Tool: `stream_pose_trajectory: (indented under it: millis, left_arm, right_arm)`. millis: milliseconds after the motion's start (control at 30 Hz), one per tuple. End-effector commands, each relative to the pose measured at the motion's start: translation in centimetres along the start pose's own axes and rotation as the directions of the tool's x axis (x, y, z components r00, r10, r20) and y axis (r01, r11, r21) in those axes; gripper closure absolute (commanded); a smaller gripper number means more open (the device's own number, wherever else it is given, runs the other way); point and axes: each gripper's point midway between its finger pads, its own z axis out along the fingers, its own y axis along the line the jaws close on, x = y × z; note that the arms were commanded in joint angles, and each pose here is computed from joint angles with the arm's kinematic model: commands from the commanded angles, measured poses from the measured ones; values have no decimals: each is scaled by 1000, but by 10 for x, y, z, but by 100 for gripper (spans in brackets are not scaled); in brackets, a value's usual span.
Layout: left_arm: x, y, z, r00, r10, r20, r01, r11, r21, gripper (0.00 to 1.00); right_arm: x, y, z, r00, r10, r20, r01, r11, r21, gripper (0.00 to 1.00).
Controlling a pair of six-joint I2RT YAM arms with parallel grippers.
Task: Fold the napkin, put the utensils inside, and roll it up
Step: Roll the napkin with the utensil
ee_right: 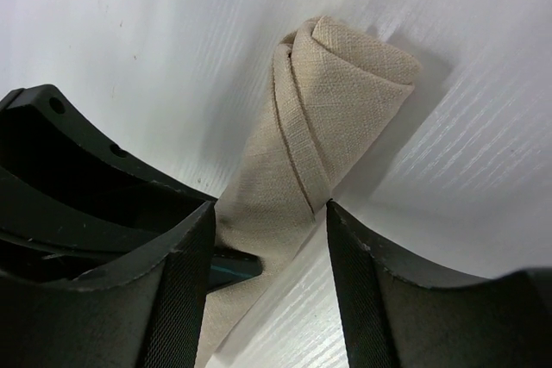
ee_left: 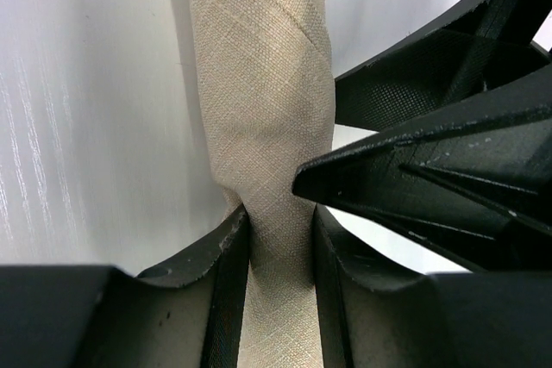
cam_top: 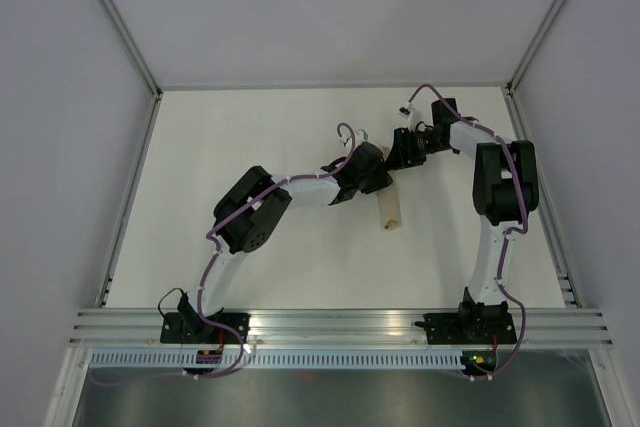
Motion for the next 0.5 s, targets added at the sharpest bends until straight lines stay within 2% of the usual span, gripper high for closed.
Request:
stream_pose_trajectory:
  millis: [0, 233, 467]
  left_arm:
    - [37, 41, -3, 991, 22, -133, -36, 994, -104, 60]
    - [38, 36, -3, 985, 68, -158, -79, 994, -70, 56]
    - [37, 37, -8, 979, 111, -174, -121, 991, -51, 49]
  right_arm:
    - [-6, -3, 4, 1000, -8, 23, 8, 1000, 8, 41]
    - [-3, -12, 10, 999, -35, 14, 34, 997, 62, 45]
    - [-3, -22, 6, 998, -52, 29, 47, 988, 145, 58]
